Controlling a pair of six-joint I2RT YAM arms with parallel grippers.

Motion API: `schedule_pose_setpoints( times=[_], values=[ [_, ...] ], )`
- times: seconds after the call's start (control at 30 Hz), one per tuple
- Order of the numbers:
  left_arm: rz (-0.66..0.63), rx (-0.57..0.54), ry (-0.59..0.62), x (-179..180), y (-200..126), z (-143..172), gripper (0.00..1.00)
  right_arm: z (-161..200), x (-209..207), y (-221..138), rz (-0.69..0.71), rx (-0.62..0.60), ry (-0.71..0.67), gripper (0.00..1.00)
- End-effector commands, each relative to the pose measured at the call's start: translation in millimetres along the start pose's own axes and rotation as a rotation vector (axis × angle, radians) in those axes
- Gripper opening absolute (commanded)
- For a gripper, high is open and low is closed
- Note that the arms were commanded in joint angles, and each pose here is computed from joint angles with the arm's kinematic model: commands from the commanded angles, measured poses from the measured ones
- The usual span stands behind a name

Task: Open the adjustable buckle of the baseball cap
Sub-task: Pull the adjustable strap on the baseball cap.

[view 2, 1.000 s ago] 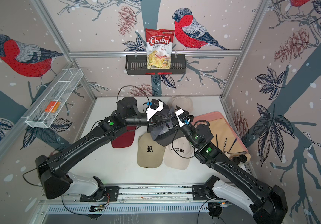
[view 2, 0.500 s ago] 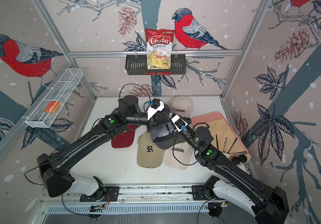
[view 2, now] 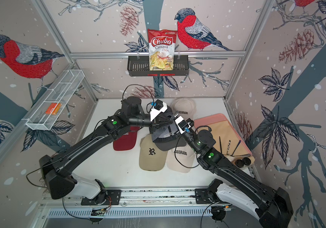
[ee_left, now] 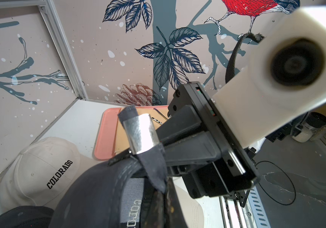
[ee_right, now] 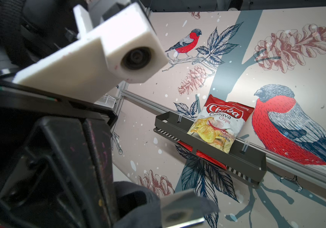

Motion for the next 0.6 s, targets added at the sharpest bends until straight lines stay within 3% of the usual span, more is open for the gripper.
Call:
schedule_pose_setpoints(
  times=[0.0, 0.13, 0.33, 0.37, 0.43, 0.53, 0.57],
  values=[
    [-0.015, 0.002, 0.0, 0.3, -0.9, 2.0, 0.0, -15.5, -11.0, -1.1, 0.06, -0.083, 0.071, 0.0],
    [-0.052, 0.011, 0.012, 1.1, -3.8, 7.8, 0.0, -19.4, -19.7, -0.7, 0.087, -0.093, 0.099, 0.0],
    [-0.213, -0.046, 0.065, 17.1, -11.1, 3.1, 0.02, -20.2, -25.2, 5.7, 0.122, -0.067, 0.114, 0.0],
    [-0.24, -0.062, 0.073, 20.4, -12.6, 0.6, 0.09, -20.7, -26.7, 7.0, 0.132, -0.063, 0.122, 0.0],
    [-0.323, -0.086, 0.074, 29.9, -16.9, -3.6, 0.33, -23.2, -28.4, 10.0, 0.148, -0.062, 0.139, 0.0],
    [-0.464, -0.126, 0.068, 42.5, -30.2, -9.7, 0.51, -29.0, -31.1, 15.6, 0.186, -0.059, 0.17, 0.0],
    [-0.544, -0.137, 0.059, 48.2, -38.0, -11.4, 0.62, -29.8, -32.5, 17.9, 0.205, -0.055, 0.18, 0.0]
  ],
)
Point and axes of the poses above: each gripper's point midway between its finger pads, its own y axis out along the fingers, its own x axis along the line the jaws close on, z = x × y, the point moved 4 cm from there along -y, back along the fingers, and after that the axes turned 12 degrees about y, right-handed, at the moved point
